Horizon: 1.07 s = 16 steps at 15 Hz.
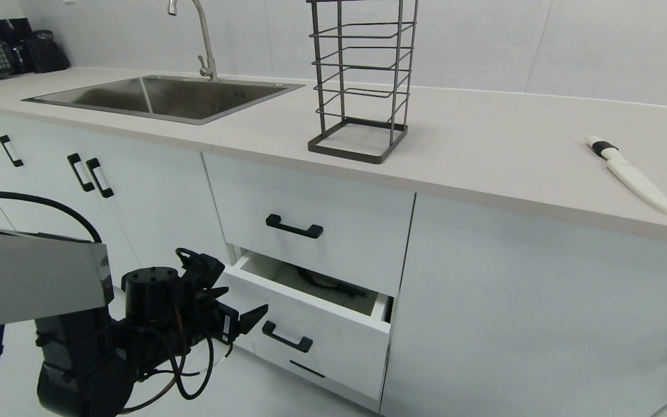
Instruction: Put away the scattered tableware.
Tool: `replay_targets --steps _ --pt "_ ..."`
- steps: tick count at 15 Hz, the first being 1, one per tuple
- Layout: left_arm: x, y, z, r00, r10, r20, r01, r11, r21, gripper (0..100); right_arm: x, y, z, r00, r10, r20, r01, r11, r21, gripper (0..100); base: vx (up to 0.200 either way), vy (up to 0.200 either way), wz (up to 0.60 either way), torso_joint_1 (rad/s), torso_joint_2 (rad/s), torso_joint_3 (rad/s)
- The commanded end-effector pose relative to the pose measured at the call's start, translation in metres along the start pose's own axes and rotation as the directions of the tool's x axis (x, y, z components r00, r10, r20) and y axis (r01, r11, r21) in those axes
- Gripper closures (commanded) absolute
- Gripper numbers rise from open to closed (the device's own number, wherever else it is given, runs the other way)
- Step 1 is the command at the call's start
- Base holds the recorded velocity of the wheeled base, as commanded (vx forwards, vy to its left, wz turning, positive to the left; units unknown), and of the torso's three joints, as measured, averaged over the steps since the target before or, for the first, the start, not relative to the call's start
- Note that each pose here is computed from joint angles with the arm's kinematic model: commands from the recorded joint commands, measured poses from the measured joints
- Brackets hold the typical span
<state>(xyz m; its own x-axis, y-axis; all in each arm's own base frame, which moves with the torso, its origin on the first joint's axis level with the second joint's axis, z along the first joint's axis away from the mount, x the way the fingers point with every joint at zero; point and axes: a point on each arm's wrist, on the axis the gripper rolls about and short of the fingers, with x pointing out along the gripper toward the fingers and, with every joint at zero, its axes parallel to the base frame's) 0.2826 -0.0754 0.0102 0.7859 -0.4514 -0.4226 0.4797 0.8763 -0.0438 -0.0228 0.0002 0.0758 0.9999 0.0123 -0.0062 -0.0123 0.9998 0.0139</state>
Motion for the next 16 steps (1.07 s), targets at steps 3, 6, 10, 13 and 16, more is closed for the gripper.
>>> replay_targets --steps 3,6,10,13,16 --pt "0.020 0.005 0.009 0.998 0.000 0.060 -0.001 1.000 0.017 0 0.000 0.000 0.000 1.000 0.000 -0.001 0.000 1.000 0.000 0 0.000 0.000 0.00 0.000 0.00 0.000" --pt "0.030 0.005 0.009 0.997 -0.007 0.072 0.005 1.000 0.020 0 0.000 0.000 0.000 1.000 0.001 -0.002 -0.001 1.000 -0.002 0 0.000 0.000 0.00 0.000 0.00 0.000" --pt "0.042 0.009 0.020 0.992 -0.003 0.125 -0.001 1.000 0.031 0 0.000 0.000 0.000 1.000 0.000 -0.001 0.000 1.000 0.000 0 0.000 0.000 0.00 0.000 0.00 0.000" --pt "0.044 0.010 0.018 0.993 -0.003 0.122 -0.001 1.000 0.028 0 0.000 0.000 0.000 1.000 0.001 -0.002 -0.001 1.000 0.000 0 0.000 0.000 0.00 0.000 0.00 0.000" --pt "0.053 0.014 0.021 0.990 0.004 0.142 -0.008 1.000 0.029 0 0.000 0.000 0.000 1.000 0.001 -0.002 -0.001 1.000 0.000 0 0.000 0.000 0.00 0.000 0.00 0.000"
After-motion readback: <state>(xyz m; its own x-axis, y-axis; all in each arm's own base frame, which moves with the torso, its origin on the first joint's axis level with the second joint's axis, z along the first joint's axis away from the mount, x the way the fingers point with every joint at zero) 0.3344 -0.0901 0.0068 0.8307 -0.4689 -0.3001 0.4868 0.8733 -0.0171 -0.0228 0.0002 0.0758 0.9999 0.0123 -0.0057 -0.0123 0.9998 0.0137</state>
